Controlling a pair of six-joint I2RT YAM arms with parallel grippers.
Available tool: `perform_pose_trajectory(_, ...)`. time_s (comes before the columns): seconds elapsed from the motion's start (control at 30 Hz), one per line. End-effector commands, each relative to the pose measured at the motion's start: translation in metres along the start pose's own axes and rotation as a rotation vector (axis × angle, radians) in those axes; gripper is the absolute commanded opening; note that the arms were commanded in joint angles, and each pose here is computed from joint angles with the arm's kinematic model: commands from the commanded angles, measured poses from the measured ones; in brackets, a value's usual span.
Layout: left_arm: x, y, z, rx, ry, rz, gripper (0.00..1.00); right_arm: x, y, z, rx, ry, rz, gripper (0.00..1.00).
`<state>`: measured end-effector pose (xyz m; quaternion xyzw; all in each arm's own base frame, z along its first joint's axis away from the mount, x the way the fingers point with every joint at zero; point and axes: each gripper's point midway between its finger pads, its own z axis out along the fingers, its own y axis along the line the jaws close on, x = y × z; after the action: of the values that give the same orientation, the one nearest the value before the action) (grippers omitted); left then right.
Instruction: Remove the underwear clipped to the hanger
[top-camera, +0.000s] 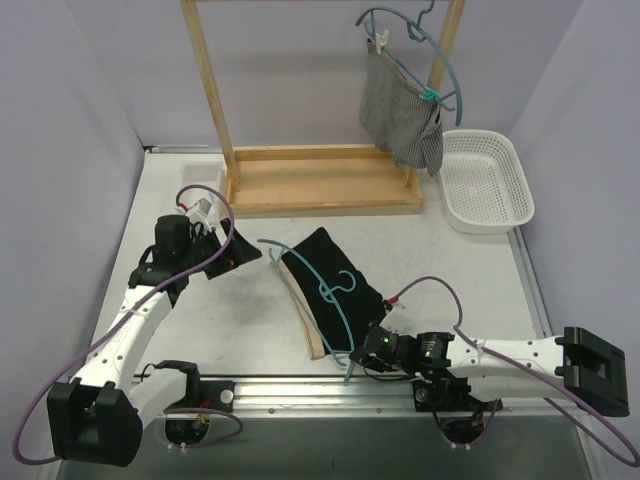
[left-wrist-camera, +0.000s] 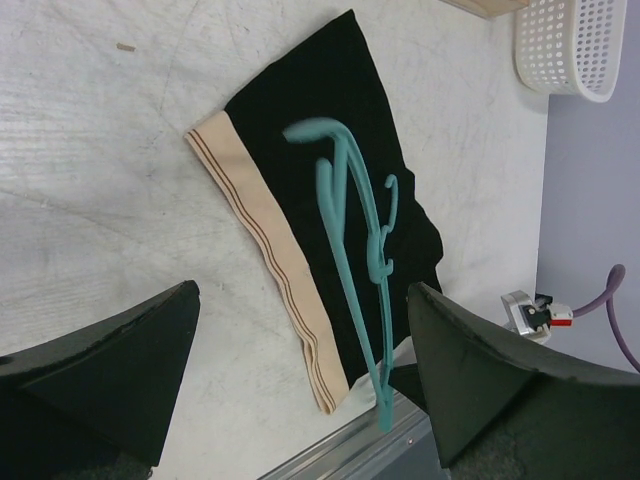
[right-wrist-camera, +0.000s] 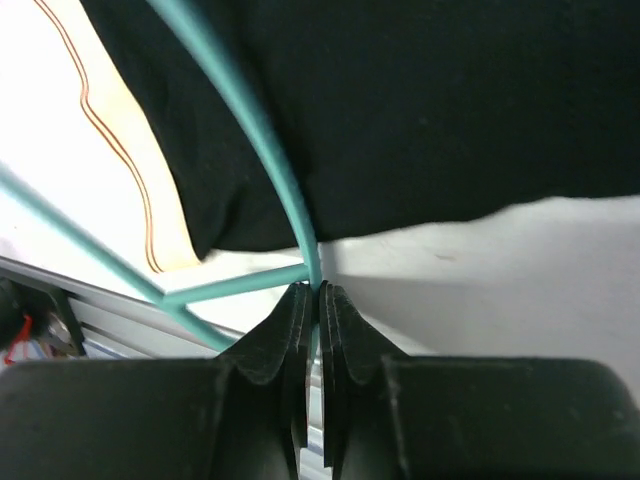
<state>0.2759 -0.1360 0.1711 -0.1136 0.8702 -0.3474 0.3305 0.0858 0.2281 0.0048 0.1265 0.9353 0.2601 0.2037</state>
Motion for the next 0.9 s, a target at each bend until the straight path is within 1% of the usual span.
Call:
perform_pose_trajectory(0.0, -0.002, -0.007, -0.002, 0.036, -0.009, 0.02, 0.94, -0.008, -0.007, -0.011, 0.049, -0.027, -0.06, 0.0)
perform_pose_trajectory(0.07, -0.003, -0.007, -0.002, 0.036, -0.013, 0.021, 0.94, -0.02, 0.004, -0.019, 0.036, -0.071, -0.119, 0.0)
perform_pose_trajectory(0.1, -0.003, -0.007, -0.003, 0.032, -0.01, 0.02, 0.94, -0.03, 0.027, -0.027, 0.002, -0.1, -0.129, 0.0)
perform_pose_trajectory(0.13, -0.005, -0.009, -0.004, 0.033, -0.017, 0.027, 0.94, -0.041, 0.022, -0.03, 0.053, -0.144, -0.184, 0.0)
perform_pose_trajectory(0.23, -0.01, -0.014, -0.009, 0.031, -0.031, 0.037, 0.94, -0.062, 0.041, -0.043, 0.109, -0.206, -0.259, 0.0)
perform_pose_trajectory(0.3, -0.013, -0.016, -0.012, 0.029, -0.04, 0.041, 0.94, -0.079, 0.046, -0.048, 0.163, -0.269, -0.318, 0.0)
perform_pose_trajectory(0.43, -0.022, -0.022, -0.017, 0.028, -0.064, 0.063, 0.94, -0.098, 0.042, -0.051, 0.34, -0.329, -0.438, 0.0)
perform_pose_trajectory(0.53, -0.035, -0.03, -0.026, 0.018, -0.101, 0.093, 0.94, -0.108, 0.048, -0.052, 0.389, -0.365, -0.48, 0.0)
perform_pose_trajectory(0.63, -0.041, -0.04, -0.031, 0.044, -0.135, 0.117, 0.94, -0.114, 0.058, -0.055, 0.377, -0.391, -0.482, 0.0)
perform_pose_trajectory(0.73, -0.037, -0.039, -0.024, 0.045, -0.119, 0.116, 0.94, -0.12, 0.067, -0.062, 0.35, -0.415, -0.466, 0.0)
perform_pose_trajectory(0.87, -0.019, -0.039, -0.01, 0.049, -0.079, 0.114, 0.94, -0.126, 0.08, -0.071, 0.296, -0.439, -0.422, 0.0)
